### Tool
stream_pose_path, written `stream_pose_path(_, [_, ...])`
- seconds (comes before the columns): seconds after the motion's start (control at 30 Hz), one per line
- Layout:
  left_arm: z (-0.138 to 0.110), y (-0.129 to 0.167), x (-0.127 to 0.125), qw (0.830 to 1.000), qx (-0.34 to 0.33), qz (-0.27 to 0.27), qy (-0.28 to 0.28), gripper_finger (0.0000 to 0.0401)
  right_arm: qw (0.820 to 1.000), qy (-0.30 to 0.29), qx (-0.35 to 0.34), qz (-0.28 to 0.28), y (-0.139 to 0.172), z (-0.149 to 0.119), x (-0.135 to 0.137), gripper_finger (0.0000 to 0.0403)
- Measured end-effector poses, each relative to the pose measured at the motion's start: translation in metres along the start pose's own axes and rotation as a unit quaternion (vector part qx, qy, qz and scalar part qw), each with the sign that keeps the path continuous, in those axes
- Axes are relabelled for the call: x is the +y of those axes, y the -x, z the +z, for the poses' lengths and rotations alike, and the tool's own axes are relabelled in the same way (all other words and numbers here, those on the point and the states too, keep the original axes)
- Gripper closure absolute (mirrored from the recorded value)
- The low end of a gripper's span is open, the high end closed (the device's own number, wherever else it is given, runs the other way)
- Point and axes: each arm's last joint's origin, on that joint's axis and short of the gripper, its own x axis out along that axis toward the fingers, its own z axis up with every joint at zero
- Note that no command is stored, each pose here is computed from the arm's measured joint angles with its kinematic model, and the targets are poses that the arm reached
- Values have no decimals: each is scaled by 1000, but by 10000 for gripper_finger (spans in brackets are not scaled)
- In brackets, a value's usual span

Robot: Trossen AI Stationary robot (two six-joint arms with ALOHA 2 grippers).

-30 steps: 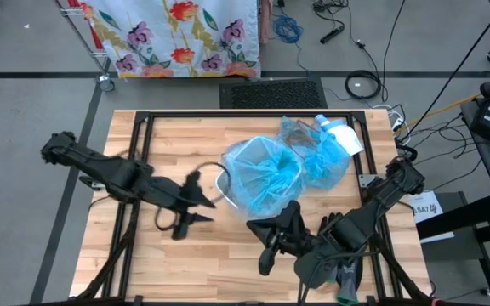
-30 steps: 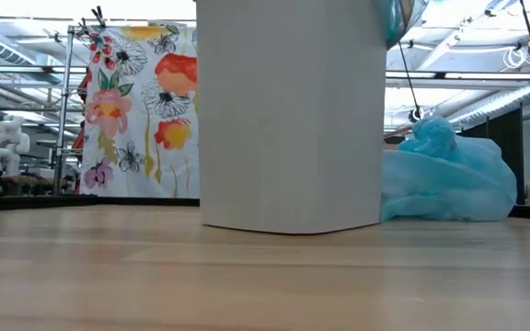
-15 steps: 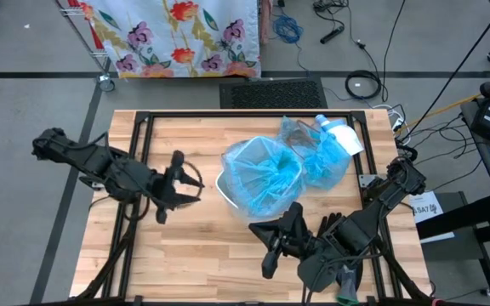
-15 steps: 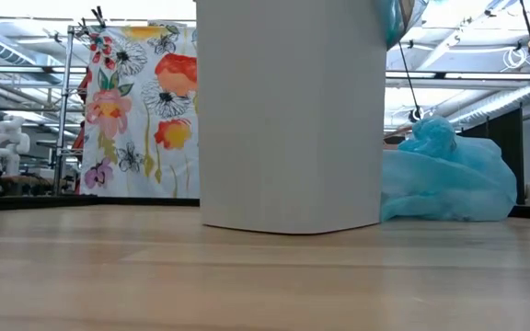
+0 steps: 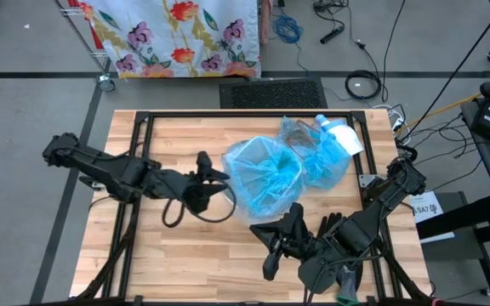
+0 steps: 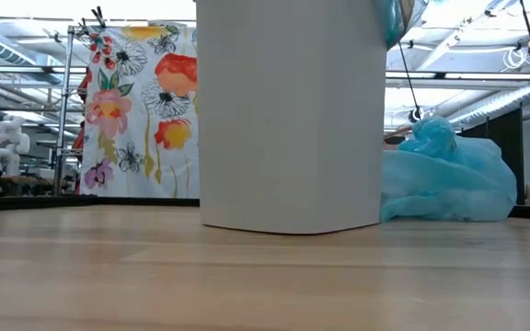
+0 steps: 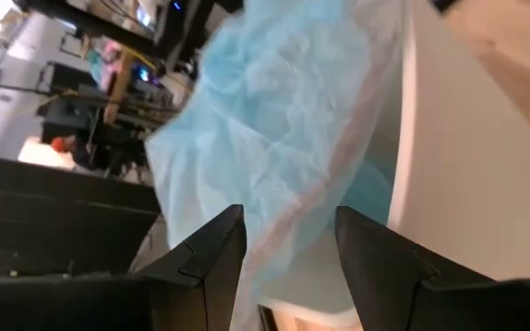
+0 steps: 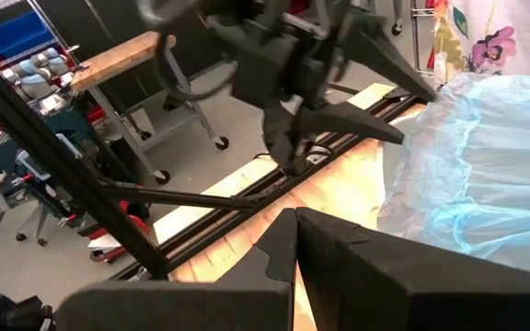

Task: Place trash/remove bag and relplace
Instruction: Insert the new blue trash bag into the white trash bin

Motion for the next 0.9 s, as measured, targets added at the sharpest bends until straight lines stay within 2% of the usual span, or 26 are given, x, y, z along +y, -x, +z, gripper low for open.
stream_pose_path(0.17, [-4,-13,1,1000,21,3,3,230,1000,2,2,4,3,-1,1,403])
stream_pose_path(0.27, [-8,-18,5,999,34,15,10,247,1000,2,2,3,3,-1,1,403])
stream_pose_path(0.63, [-15,-23,13,998,45,31,25,387,1000,16,3,1,2,-2,0,403])
stream_pose_path(0.77, [-15,-21,15,998,55,32,22,394,1000,18,4,0,2,-2,0,403])
stream_pose_path(0.9, [-12,-4,21,997,64,36,26,398,1000,20,4,-1,2,-2,0,403])
